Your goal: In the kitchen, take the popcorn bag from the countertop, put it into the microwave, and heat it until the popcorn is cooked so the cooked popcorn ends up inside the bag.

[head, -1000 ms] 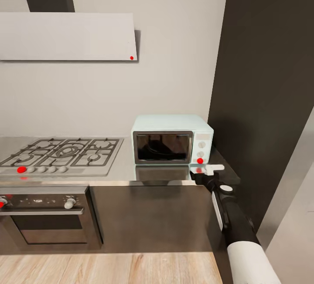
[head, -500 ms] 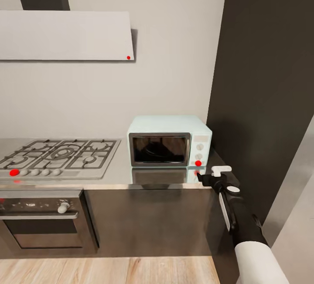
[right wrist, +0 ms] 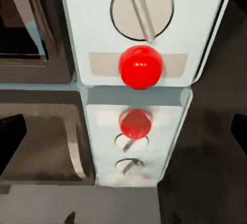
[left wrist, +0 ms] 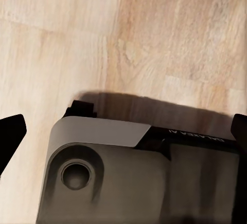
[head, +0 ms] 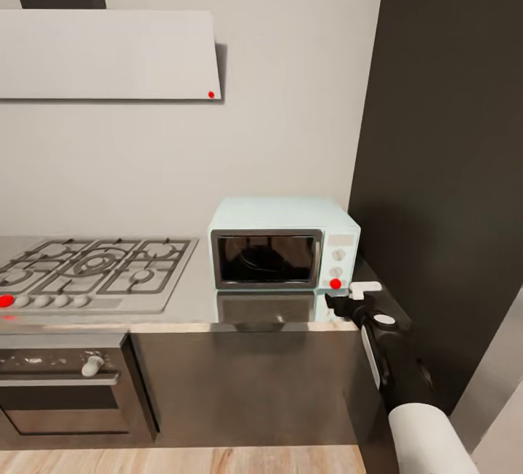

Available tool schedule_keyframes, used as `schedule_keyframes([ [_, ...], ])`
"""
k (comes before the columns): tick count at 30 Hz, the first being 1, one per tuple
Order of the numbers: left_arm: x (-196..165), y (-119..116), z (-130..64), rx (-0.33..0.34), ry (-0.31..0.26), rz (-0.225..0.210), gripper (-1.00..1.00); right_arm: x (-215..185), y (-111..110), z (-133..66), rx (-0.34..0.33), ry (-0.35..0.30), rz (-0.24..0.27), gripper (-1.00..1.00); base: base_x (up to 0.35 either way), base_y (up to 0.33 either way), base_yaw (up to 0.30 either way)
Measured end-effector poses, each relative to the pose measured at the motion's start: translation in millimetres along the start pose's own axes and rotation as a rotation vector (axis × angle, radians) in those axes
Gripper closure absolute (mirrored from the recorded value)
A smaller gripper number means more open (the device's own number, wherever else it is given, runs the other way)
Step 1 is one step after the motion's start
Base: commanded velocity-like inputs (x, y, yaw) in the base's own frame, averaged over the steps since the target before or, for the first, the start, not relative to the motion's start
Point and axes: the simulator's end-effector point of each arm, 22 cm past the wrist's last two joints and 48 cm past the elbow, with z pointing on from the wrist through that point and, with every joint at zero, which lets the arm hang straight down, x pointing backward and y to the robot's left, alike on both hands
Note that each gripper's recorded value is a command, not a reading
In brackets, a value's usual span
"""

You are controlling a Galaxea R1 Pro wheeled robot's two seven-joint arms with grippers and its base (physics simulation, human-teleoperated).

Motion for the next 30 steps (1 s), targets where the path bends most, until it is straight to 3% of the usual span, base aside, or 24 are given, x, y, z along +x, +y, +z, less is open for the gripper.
schedule_keyframes([
  [19,-0.1,0.1,0.2,0.0,0.001,0.0,-1.0,21.2,-15.0,3.5,0.019,0.041,0.014,-1.0,0.044,0.0,0.0],
  [20,-0.1,0.1,0.2,0.0,0.001,0.0,-1.0,21.0,-15.1,3.5,0.019,0.04,0.014,1.0,0.0,0.0,0.0],
  [30,0.4,-1.8,0.2,0.002,0.001,-0.001,-1.0,20.4,-14.4,3.1,0.019,0.039,0.01,1.0,0.039,0.0,0.0],
])
